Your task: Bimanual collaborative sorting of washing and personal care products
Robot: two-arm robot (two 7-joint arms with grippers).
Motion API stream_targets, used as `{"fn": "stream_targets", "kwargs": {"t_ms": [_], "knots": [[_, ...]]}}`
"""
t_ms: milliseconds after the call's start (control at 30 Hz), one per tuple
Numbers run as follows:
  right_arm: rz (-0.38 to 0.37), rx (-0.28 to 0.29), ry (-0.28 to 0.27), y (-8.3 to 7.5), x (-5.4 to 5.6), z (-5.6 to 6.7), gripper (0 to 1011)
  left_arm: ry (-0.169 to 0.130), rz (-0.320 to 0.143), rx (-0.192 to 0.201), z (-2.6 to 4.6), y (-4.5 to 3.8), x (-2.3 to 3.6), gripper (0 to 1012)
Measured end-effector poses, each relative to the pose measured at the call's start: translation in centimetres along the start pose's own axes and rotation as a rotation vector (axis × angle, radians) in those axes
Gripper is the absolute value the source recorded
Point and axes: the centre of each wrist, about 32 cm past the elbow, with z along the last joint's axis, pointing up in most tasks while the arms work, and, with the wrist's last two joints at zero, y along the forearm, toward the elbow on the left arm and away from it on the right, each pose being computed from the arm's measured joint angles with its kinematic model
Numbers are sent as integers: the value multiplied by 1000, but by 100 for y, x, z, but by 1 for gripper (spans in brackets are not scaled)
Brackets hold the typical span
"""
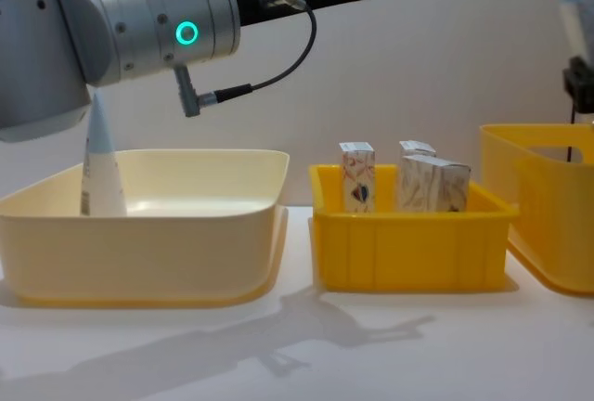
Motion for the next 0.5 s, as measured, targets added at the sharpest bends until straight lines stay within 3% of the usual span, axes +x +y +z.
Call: {"fn": "stream_targets", "kwargs": {"t_ms": [300, 500], "knots": [[-81, -73, 3, 102, 117, -23, 533, 0, 0, 0, 0, 0, 0, 1003], [-100, -107, 11, 117, 134, -16, 533, 0, 0, 0, 0, 0, 0, 1003]]}}
